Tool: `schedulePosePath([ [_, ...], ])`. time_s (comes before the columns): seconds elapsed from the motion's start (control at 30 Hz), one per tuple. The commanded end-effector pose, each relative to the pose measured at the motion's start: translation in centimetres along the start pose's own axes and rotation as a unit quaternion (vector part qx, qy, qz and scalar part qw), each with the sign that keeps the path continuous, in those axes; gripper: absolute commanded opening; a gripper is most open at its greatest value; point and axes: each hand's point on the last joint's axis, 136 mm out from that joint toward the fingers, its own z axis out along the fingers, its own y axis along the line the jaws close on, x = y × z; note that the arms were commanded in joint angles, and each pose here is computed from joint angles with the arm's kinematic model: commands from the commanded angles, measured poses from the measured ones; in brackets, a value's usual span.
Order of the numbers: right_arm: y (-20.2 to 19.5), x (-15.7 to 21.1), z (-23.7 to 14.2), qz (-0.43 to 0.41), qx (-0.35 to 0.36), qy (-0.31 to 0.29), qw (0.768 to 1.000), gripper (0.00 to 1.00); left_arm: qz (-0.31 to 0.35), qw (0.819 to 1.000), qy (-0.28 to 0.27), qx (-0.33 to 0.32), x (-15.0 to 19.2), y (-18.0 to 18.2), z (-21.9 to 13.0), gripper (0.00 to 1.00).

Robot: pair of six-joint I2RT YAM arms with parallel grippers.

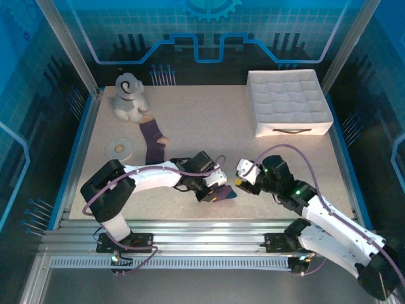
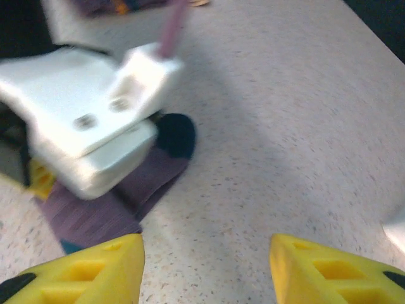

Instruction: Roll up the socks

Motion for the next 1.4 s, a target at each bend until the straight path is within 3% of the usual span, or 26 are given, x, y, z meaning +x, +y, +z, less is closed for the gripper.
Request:
schedulePosePath([
  [0.0, 1.0, 0.0, 0.2, -0.105, -0.001, 0.023, 0.994, 0.53, -0.05, 0.996, 0.018, 0.071, 1.7, -1.0, 0.0, 0.0],
  [0.33, 4.4, 1.1, 2.7, -0.207, -0.076, 0.058, 0.974, 0.58, -0.114, 0.983, 0.028, 0.142, 1.1, -0.4, 0.3, 0.0],
  [0.83, 7.6, 3.0, 6.3, -0.242, -0.181, 0.096, 0.949, 0.58, -0.157, 0.972, 0.037, 0.17, 1.5, 0.2, 0.9, 0.0],
  [1.27, 7.4, 5.1, 8.8, -0.245, -0.159, 0.121, 0.949, 0.57, -0.161, 0.971, 0.029, 0.175, 1.2, 0.4, 0.5, 0.0],
  [1.37, 7.7, 5.6, 9.2, -0.248, -0.165, 0.135, 0.945, 0.47, -0.162, 0.971, 0.025, 0.175, 1.1, 0.4, 0.4, 0.0],
])
